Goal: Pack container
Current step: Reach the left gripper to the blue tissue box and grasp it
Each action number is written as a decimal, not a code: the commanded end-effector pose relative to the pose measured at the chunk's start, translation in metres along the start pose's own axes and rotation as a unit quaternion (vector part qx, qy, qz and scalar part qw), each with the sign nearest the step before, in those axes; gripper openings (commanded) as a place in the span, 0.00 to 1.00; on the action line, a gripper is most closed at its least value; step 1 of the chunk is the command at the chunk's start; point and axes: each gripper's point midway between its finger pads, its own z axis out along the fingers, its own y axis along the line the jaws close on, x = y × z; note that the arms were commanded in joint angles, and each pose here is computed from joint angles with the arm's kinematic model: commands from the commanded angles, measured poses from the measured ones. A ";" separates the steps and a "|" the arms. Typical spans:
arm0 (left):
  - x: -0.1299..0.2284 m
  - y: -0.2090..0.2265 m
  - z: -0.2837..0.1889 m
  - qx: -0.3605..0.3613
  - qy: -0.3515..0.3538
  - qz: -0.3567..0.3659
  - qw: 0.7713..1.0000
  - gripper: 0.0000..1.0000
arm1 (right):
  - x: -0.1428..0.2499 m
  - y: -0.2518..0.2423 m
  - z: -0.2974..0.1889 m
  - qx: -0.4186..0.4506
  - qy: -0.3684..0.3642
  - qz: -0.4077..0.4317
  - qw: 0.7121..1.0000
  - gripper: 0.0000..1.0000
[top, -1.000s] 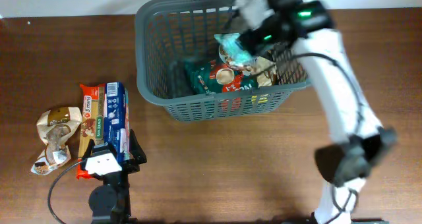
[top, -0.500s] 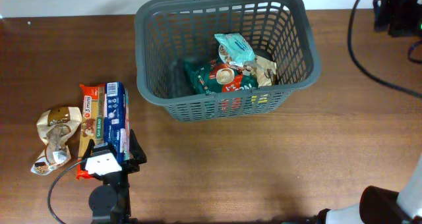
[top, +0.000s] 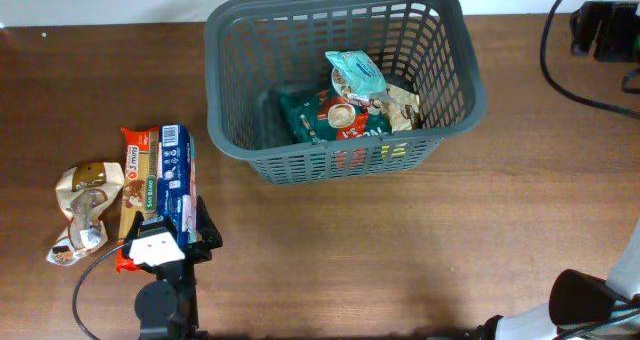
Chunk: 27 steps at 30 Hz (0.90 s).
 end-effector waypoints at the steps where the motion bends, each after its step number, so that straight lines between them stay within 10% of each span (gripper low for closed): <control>1: 0.001 0.001 0.000 -0.003 -0.001 -0.001 1.000 0.99 | 0.001 -0.004 0.001 0.007 0.001 0.004 1.000 0.99; 11: -0.091 -0.012 -0.024 0.029 -0.107 -0.019 0.994 0.99 | 0.001 -0.004 0.001 0.007 0.001 0.004 1.000 0.99; 17: -0.098 0.032 -0.044 -0.107 0.015 0.007 0.994 0.99 | 0.001 -0.004 0.001 0.007 0.001 0.004 1.000 0.99; 27: -0.131 0.014 -0.015 -0.111 0.196 0.010 0.974 0.99 | 0.001 -0.004 0.001 0.007 0.001 0.004 1.000 0.99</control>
